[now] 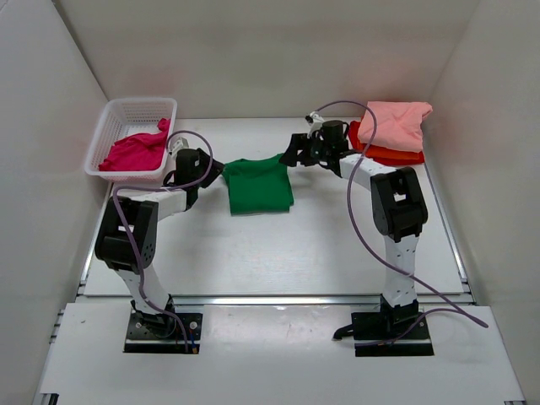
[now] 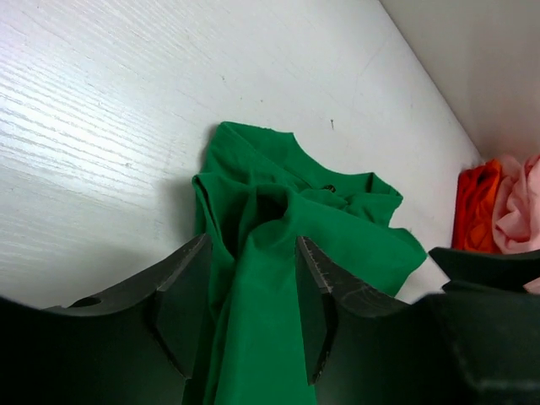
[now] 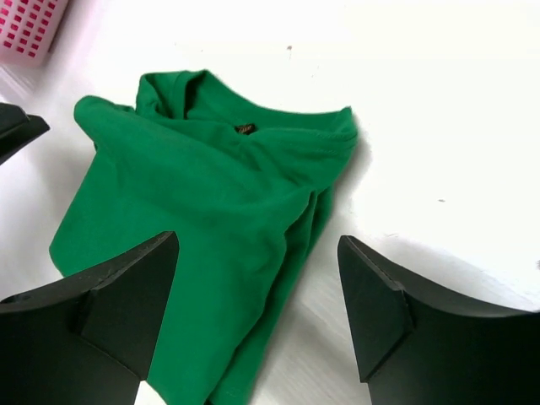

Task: Fold and stack the t-shirts
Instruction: Fold the long partially folded tshirt into a neat square, then put the neatly folded tshirt into the corner of the board with the right arm

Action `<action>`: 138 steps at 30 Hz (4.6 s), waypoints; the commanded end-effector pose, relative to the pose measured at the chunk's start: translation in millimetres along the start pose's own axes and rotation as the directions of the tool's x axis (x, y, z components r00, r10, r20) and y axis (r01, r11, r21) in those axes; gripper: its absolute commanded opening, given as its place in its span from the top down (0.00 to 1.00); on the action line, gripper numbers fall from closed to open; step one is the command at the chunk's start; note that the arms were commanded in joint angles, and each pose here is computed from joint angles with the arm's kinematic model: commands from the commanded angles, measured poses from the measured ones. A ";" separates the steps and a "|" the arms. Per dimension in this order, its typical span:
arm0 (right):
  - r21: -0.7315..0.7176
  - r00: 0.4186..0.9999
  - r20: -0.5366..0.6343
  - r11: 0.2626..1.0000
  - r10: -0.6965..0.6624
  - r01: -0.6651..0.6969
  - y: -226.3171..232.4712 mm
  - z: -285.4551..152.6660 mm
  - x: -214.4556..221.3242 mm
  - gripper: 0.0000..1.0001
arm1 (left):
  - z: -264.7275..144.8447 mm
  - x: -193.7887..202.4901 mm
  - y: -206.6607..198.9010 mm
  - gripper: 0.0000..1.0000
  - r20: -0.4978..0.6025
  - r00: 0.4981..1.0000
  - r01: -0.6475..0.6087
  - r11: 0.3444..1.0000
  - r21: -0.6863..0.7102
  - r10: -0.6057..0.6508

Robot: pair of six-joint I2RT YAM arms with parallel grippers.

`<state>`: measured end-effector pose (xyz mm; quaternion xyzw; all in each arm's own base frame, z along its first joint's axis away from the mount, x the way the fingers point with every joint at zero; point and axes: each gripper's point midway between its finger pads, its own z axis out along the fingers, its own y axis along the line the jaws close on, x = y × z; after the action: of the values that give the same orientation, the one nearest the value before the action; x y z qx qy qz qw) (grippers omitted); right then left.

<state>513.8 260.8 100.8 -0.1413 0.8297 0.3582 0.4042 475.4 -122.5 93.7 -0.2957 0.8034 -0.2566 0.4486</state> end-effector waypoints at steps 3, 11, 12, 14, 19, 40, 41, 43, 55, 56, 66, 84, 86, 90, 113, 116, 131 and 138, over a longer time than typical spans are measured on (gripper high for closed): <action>0.017 0.988 0.124 0.995 -0.096 0.095 5.6 -21.5 -47.6 0.27 | -6.5 8.2 1.7 0.44 -0.032 0.994 -0.104 0.995 0.003 0.104; 0.091 0.990 0.093 0.991 -0.105 0.097 -1.8 -57.7 -24.6 0.31 | 4.6 36.8 13.9 0.20 -0.158 0.950 -0.289 0.951 -0.113 0.270; 0.103 0.990 0.099 0.990 -0.105 0.095 -4.3 -65.2 -25.3 0.31 | 4.8 37.9 9.3 0.21 -0.159 0.950 -0.286 0.953 -0.100 0.269; 0.104 0.992 0.089 0.991 -0.093 0.084 -6.0 -74.3 -17.2 0.31 | 2.7 41.3 12.1 0.20 -0.162 0.943 -0.309 0.946 -0.099 0.291; 0.124 0.993 0.077 0.989 -0.094 0.084 -4.2 -92.4 -9.3 0.32 | 11.3 48.8 12.0 0.19 -0.246 0.886 -0.436 0.887 -0.151 0.393; 0.285 0.932 -0.345 0.958 0.109 -0.006 9.4 5.6 79.9 0.00 | 18.0 82.8 39.0 0.60 -0.414 0.847 -0.433 0.885 -0.170 0.334; 0.292 0.917 -0.381 0.956 0.114 0.002 9.6 7.8 88.7 0.01 | 18.0 83.6 39.5 0.60 -0.417 0.847 -0.430 0.886 -0.171 0.331; 0.303 0.893 -0.436 0.953 0.115 0.025 8.3 12.0 102.7 0.01 | 17.2 82.9 42.2 0.60 -0.417 0.849 -0.425 0.888 -0.174 0.324; 0.390 0.756 -0.628 0.915 0.184 0.101 8.8 19.9 141.4 0.24 | 15.7 83.5 42.2 0.58 -0.416 0.854 -0.407 0.899 -0.160 0.312; 0.401 0.743 -0.644 0.907 0.183 0.124 7.8 16.6 146.1 0.25 | 14.2 84.8 44.1 0.58 -0.422 0.853 -0.406 0.899 -0.165 0.308; 0.278 0.846 -0.529 0.956 0.069 0.096 29.4 5.9 78.3 1.00 | 2.9 71.3 25.7 0.43 -0.390 0.871 -0.368 0.923 -0.112 0.300; 0.400 0.948 -0.143 0.859 -0.285 0.319 -23.2 -109.8 -118.4 1.00 | -103.7 6.0 -7.0 0.32 -0.166 0.931 -0.326 0.945 0.016 0.324; 0.453 0.951 -0.099 0.837 -0.293 0.305 -46.7 -129.5 -136.2 1.00 | -112.5 5.0 -11.4 0.32 -0.142 0.937 -0.317 0.948 0.039 0.320; 0.534 0.941 -0.094 0.781 -0.326 0.324 -94.7 -168.0 -168.4 1.00 | -119.9 3.8 -19.3 0.32 -0.116 0.941 -0.311 0.948 0.073 0.318; 0.582 0.737 0.190 0.679 -0.648 0.448 -101.5 -245.2 -297.1 1.00 | -123.3 35.9 -2.8 0.32 -0.173 0.924 -0.333 0.940 0.079 0.342; 0.630 0.667 0.221 0.626 -0.712 0.460 -86.0 -266.7 -324.2 1.00 | -123.4 36.8 -0.4 0.32 -0.180 0.921 -0.338 0.938 0.074 0.346; 0.544 0.813 0.200 0.752 -0.547 0.372 -163.6 -281.8 -265.7 1.00 | -118.6 48.7 0.7 0.33 -0.198 0.919 -0.331 0.941 0.074 0.340; 0.407 0.938 0.140 0.882 -0.317 0.238 -205.5 -249.8 -194.0 1.00 | -119.1 49.4 0.0 0.33 -0.193 0.919 -0.335 0.939 0.081 0.345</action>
<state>608.0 -82.8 269.2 -0.1443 0.8045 0.0814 0.5704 349.2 -139.4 116.0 -0.1152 0.8842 -0.2185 0.3965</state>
